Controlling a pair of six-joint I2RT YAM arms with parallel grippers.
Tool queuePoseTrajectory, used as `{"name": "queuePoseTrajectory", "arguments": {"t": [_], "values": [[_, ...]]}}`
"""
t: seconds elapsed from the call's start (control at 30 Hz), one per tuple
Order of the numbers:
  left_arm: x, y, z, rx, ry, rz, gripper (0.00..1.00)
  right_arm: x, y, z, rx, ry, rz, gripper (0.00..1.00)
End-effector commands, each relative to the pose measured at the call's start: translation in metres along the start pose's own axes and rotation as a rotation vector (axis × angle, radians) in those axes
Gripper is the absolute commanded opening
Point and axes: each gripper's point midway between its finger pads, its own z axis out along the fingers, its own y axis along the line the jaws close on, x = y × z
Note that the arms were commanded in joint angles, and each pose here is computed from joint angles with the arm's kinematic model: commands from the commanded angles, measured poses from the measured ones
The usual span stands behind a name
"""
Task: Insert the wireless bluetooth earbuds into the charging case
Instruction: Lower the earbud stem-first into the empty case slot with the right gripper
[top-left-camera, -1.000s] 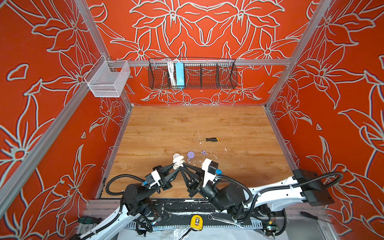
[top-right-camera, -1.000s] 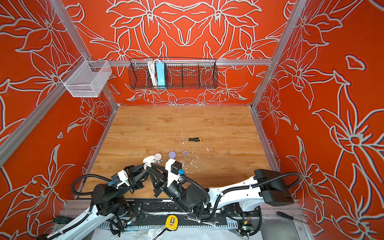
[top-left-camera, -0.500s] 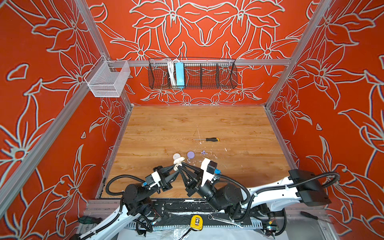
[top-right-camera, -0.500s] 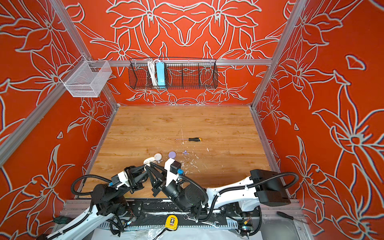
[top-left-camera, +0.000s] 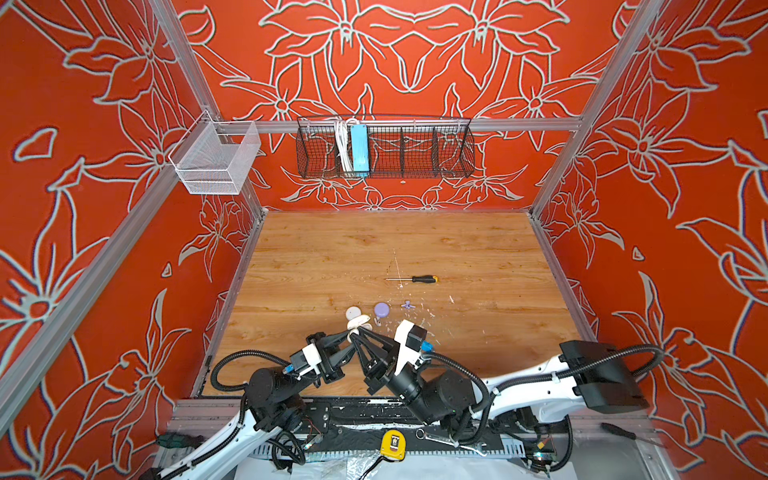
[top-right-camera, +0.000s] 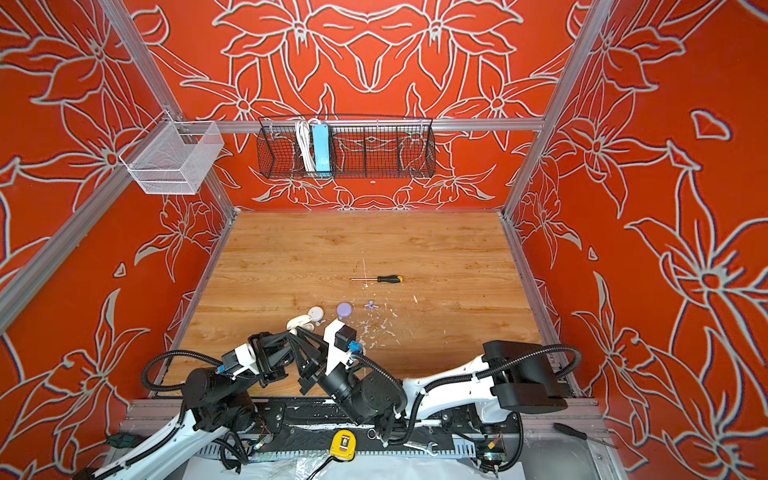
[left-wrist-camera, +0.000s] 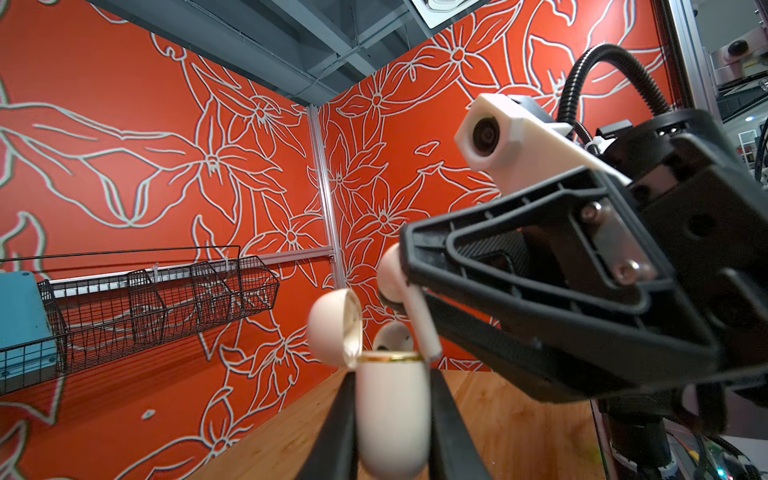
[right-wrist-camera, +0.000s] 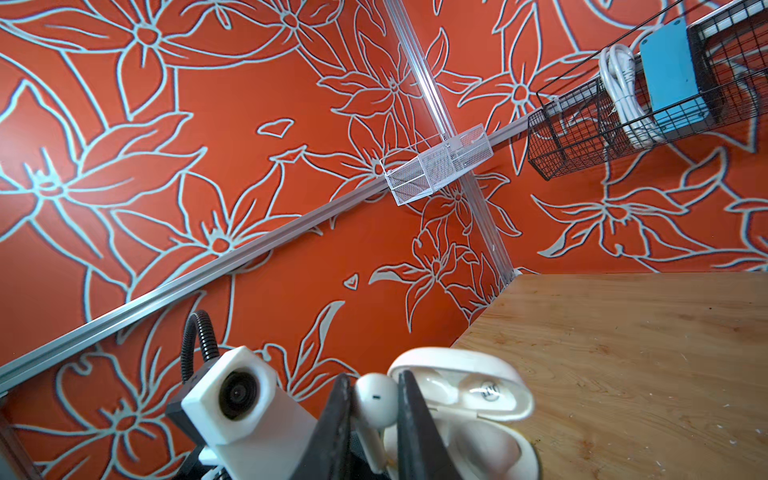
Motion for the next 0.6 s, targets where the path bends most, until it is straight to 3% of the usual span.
{"name": "queuePoseTrajectory", "arguments": {"t": [0.0,0.57], "values": [[0.010,-0.005,-0.005,0.016,-0.009,0.008,0.00,-0.016,0.001,0.007,0.027,-0.067,0.052,0.05],[0.009,-0.005,-0.005,0.014,-0.013,0.000,0.00,-0.017,-0.011,0.009,0.102,-0.114,0.056,0.01]]}}
